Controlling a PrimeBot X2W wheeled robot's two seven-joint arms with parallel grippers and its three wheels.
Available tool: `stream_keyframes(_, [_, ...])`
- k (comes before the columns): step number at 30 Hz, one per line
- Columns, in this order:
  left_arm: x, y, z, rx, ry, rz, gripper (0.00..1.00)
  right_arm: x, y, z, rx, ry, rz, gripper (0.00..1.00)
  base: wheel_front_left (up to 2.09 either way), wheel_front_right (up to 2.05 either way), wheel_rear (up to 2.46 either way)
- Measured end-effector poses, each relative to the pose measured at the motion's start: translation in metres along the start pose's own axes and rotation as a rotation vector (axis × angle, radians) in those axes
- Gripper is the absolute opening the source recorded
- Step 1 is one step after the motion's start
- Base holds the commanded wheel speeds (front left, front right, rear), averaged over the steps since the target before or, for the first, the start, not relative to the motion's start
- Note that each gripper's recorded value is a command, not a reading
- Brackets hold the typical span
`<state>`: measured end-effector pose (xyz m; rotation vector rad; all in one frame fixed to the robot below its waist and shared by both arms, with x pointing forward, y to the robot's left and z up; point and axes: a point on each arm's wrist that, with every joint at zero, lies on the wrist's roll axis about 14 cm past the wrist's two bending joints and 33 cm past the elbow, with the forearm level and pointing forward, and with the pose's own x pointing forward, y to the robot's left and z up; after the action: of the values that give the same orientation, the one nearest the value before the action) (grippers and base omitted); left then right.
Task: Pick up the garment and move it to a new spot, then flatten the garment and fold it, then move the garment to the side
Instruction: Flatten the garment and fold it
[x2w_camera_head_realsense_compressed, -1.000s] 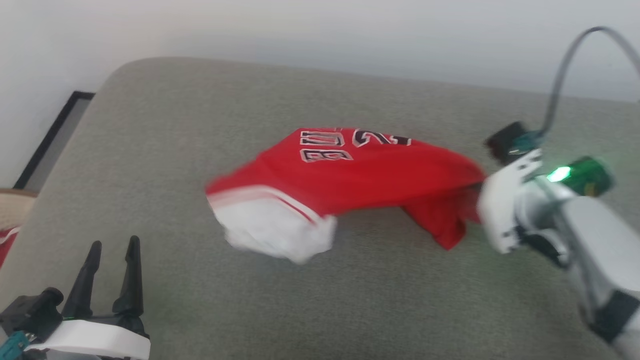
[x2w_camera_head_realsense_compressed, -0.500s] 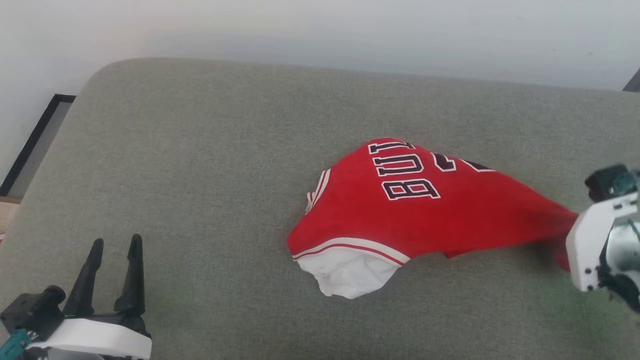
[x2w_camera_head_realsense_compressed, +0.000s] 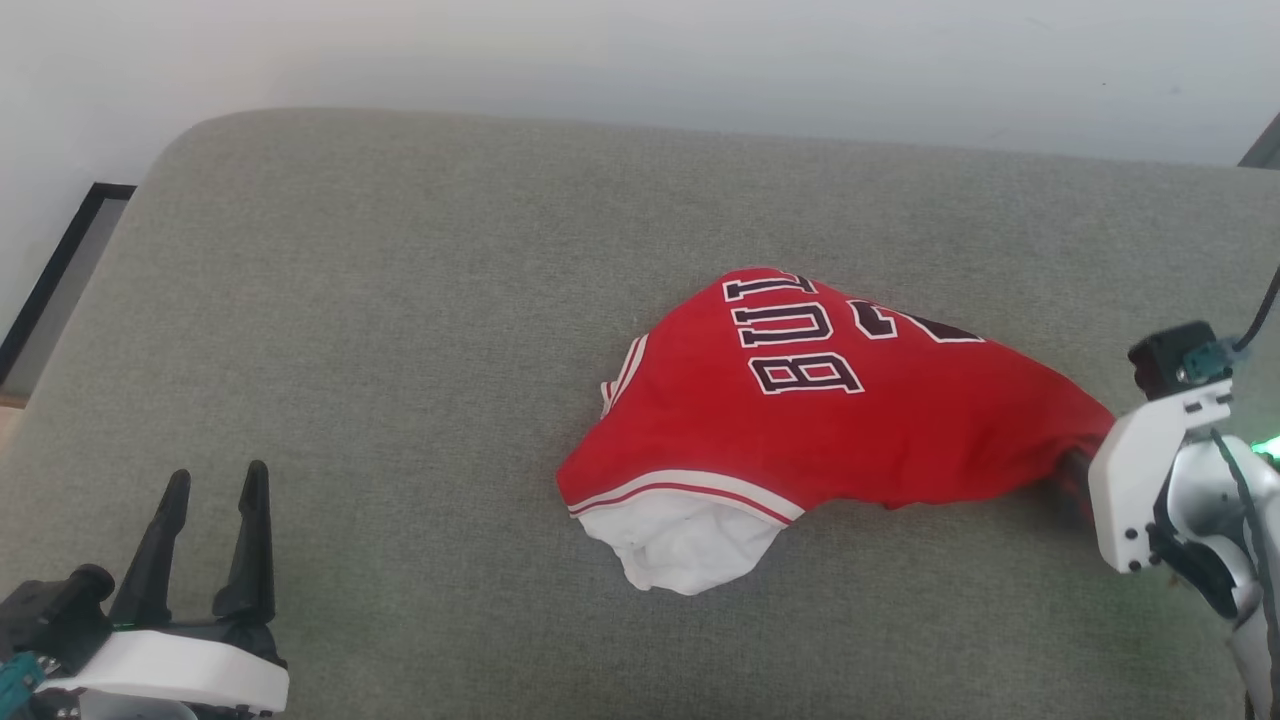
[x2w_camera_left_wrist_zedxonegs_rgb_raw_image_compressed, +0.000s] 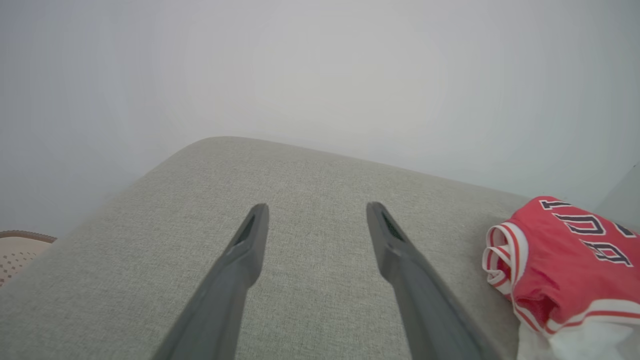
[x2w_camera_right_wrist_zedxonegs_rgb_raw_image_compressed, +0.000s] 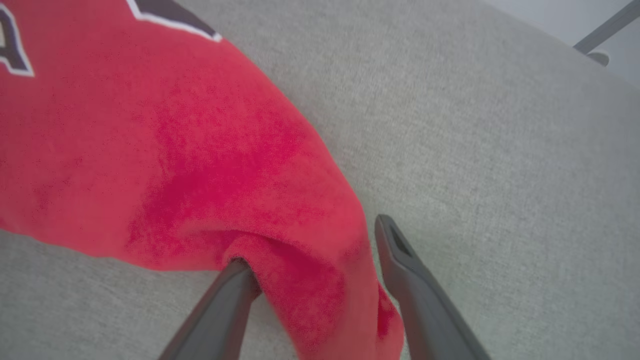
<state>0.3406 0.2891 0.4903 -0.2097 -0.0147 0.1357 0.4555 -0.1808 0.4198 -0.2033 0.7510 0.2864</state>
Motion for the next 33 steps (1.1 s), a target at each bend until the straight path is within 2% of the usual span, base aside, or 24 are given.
stream_keyframes(4, [0.001,0.0,0.001,0.001,-0.004,-0.002,1.0,-0.008,0.007,0.022,-0.023,-0.075,0.015,1.0,0.0,0.0,0.0])
stream_keyframes(8, [0.001,0.0,0.002,0.001,-0.008,-0.003,1.0,-0.016,0.029,0.04,-0.055,-0.136,0.064,1.0,0.0,0.0,0.0])
stream_keyframes(17, [-0.004,0.004,0.004,0.005,-0.008,0.01,1.0,-0.027,0.105,0.058,-0.155,-0.186,0.242,1.0,0.0,0.0,0.0])
stream_keyframes(28, [-0.017,0.011,0.004,0.001,-0.007,0.041,1.0,-0.035,0.203,0.034,-0.299,-0.069,0.503,1.0,0.0,0.0,0.0])
stream_keyframes(33, [-0.019,0.012,0.004,-0.002,-0.008,0.052,1.0,-0.026,0.226,0.022,-0.375,0.001,0.556,1.0,0.0,0.0,0.0])
